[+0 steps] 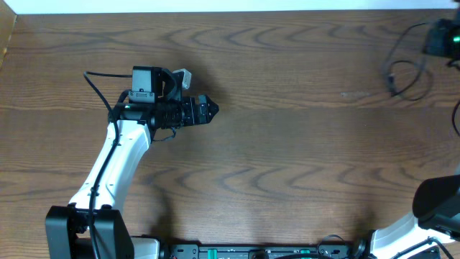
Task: Untangle cables
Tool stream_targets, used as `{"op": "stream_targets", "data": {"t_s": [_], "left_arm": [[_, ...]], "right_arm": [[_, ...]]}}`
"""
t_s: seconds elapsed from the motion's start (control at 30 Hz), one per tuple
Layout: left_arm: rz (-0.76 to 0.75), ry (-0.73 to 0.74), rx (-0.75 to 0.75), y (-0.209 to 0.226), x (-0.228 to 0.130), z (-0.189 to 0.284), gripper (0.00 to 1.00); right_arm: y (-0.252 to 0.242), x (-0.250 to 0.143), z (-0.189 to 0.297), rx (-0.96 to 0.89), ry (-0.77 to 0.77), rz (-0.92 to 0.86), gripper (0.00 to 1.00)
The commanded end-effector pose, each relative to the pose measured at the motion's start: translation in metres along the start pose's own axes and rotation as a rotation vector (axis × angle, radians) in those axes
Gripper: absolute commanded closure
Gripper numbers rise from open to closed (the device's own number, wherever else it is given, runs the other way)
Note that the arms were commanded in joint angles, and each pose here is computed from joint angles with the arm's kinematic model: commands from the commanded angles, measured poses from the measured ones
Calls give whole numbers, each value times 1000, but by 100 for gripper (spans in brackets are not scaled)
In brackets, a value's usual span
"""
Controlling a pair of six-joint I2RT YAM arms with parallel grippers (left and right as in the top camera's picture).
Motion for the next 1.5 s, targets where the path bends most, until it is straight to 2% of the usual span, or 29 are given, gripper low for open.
{"op": "stream_targets", "data": {"t_s": [0.0, 0.23, 0.4, 0.6, 0.77, 1.2, 1.37, 1.47], "left_arm": [[-26, -25, 7, 0, 5, 3, 2], [-46, -57, -4, -2, 11, 3, 2], [-45, -41, -40, -7, 9, 3, 2], [-49, -13, -121, -17, 5, 4, 2], [-70, -10, -131, -23, 4, 1, 2], [-150, 14, -173, -50, -6, -11, 2], [-141, 28, -167, -48, -9, -11, 2], [-138, 32, -166, -48, -9, -11, 2]], "right_arm": [[-37, 7, -18, -54, -32, -52, 99], [-107, 24, -72, -147, -100, -144, 99], [-152, 25, -96, -228, -78, -190, 99], [-227, 9, -80, -386, -68, -300, 99], [-267, -8, -62, -373, -100, -373, 99], [-232, -34, -156, -287, 46, -371, 99], [-234, -48, -168, -295, 91, -411, 99], [-244, -56, -163, -383, 115, -477, 99]]}}
Point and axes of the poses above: each gripper's point midway between its finger pads, its own z axis back along the fingers, its own y axis along the line the jaws close on, x = y × z, the point moved 5 cm from there along z, back along the fingers, and after that the axes turned 6 degrees about z, right-handed, at the moved point
